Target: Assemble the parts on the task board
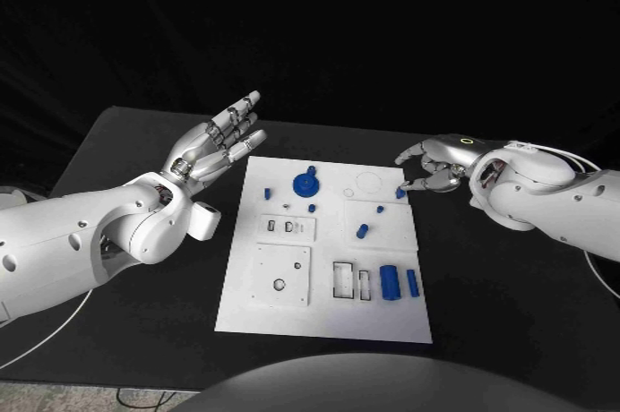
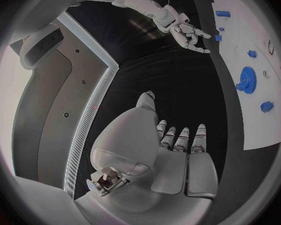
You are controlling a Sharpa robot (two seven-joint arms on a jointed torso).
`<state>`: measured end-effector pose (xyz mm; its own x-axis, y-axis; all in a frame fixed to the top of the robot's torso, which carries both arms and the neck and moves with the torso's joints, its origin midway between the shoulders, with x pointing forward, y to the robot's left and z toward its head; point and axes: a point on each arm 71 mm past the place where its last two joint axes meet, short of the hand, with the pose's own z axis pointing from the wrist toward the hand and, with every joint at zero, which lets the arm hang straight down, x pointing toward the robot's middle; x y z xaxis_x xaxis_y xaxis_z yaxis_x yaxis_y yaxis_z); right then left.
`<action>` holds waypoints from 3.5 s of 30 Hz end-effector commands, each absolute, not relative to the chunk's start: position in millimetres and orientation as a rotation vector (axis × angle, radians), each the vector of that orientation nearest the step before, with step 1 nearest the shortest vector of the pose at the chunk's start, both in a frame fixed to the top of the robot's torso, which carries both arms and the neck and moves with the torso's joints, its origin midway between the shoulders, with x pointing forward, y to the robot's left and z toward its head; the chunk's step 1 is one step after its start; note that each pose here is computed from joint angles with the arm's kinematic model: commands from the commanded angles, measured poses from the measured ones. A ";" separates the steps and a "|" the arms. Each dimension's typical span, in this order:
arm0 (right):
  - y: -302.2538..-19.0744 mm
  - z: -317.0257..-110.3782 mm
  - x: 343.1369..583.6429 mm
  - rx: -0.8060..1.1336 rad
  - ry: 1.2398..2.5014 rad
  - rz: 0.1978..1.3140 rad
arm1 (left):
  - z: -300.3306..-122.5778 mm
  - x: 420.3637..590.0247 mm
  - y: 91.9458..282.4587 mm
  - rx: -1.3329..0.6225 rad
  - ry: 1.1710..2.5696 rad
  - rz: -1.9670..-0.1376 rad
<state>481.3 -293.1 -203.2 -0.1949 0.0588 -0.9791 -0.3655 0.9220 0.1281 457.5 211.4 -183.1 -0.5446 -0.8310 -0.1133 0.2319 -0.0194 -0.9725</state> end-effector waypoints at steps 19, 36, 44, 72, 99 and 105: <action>-296.2 -222.8 480.1 -0.253 1.771 0.361 | -183.3 457.5 209.4 -0.654 1.465 -1.708; -291.6 -230.7 481.4 -0.269 1.754 0.347 | -184.5 458.1 209.1 -0.656 1.473 -1.711; -290.9 -235.7 481.6 -0.272 1.764 0.335 | -184.8 458.2 209.4 -0.658 1.477 -1.710; -283.9 -233.9 482.7 -0.251 1.694 0.391 | -186.3 458.9 210.1 -0.663 1.485 -1.709; -151.8 -196.0 460.9 -0.311 1.675 0.639 | -188.1 458.1 208.6 -0.673 1.503 -1.703; -128.6 -209.2 454.4 -0.305 1.703 0.627 | -188.0 457.2 208.4 -0.676 1.506 -1.699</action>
